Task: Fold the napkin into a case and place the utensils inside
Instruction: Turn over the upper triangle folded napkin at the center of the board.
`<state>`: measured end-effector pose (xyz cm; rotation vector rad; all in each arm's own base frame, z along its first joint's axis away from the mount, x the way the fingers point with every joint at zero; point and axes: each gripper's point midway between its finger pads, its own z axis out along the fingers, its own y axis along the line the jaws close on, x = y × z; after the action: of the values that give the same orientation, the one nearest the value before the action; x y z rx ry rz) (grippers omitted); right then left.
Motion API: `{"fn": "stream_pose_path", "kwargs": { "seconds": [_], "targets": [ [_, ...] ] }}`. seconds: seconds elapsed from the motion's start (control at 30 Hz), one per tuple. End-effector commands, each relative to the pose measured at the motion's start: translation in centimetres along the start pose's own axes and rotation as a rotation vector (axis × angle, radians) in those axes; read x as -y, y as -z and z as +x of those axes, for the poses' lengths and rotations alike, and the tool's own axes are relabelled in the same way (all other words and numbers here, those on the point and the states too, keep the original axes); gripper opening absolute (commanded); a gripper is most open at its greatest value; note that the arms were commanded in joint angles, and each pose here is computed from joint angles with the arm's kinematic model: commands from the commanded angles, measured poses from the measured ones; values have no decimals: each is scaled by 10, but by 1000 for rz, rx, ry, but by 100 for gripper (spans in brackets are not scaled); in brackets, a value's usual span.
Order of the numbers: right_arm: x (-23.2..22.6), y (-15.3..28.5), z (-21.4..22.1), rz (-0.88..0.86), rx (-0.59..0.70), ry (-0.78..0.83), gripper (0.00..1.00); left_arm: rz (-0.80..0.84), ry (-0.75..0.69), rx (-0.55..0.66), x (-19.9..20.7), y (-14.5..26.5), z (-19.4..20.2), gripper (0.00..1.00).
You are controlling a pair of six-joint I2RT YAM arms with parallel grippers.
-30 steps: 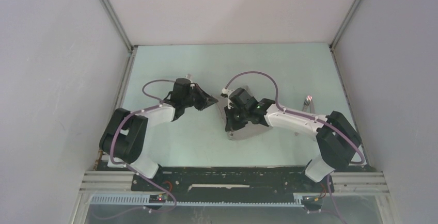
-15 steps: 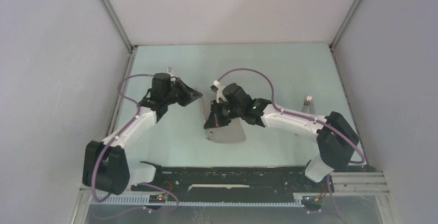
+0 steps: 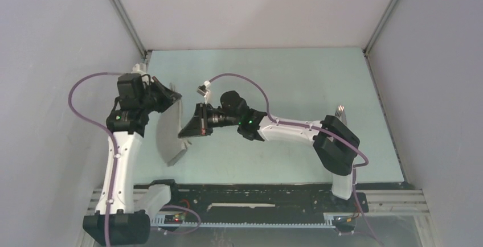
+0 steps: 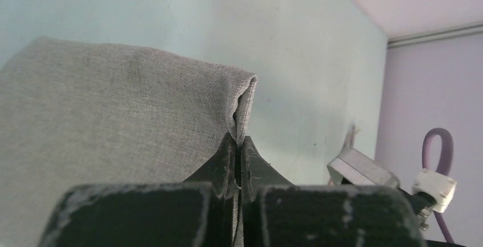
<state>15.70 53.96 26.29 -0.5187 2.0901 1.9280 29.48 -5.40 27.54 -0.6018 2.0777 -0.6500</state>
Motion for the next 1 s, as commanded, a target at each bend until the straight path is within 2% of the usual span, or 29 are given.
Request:
{"fn": "stream_pose_path", "kwargs": {
  "seconds": [0.0,0.17,0.37,0.53,0.7,0.8,0.83,0.87,0.97],
  "targets": [
    [-5,14,9,-166,-28,-100,0,-86,-102,-102,-19,-28,29,0],
    [87,49,30,-99,-4,-218,0,-80,-195,-236,5,-105,74,0],
    [178,114,52,13,95,-330,0,-103,-267,-343,23,-192,130,0],
    [214,141,71,98,104,-392,0,-79,-294,-402,43,-222,167,0],
    [232,157,78,172,121,-417,0,-78,-310,-455,47,-240,187,0],
    [241,166,80,232,134,-432,8,-79,-325,-468,50,-243,188,0],
    [242,170,80,250,136,-428,12,-72,-328,-475,53,-243,188,3],
    [243,173,81,276,134,-423,17,-66,-330,-483,55,-242,188,11],
    [245,186,81,391,121,-387,41,-16,-354,-482,71,-225,178,39]
  ]
}}
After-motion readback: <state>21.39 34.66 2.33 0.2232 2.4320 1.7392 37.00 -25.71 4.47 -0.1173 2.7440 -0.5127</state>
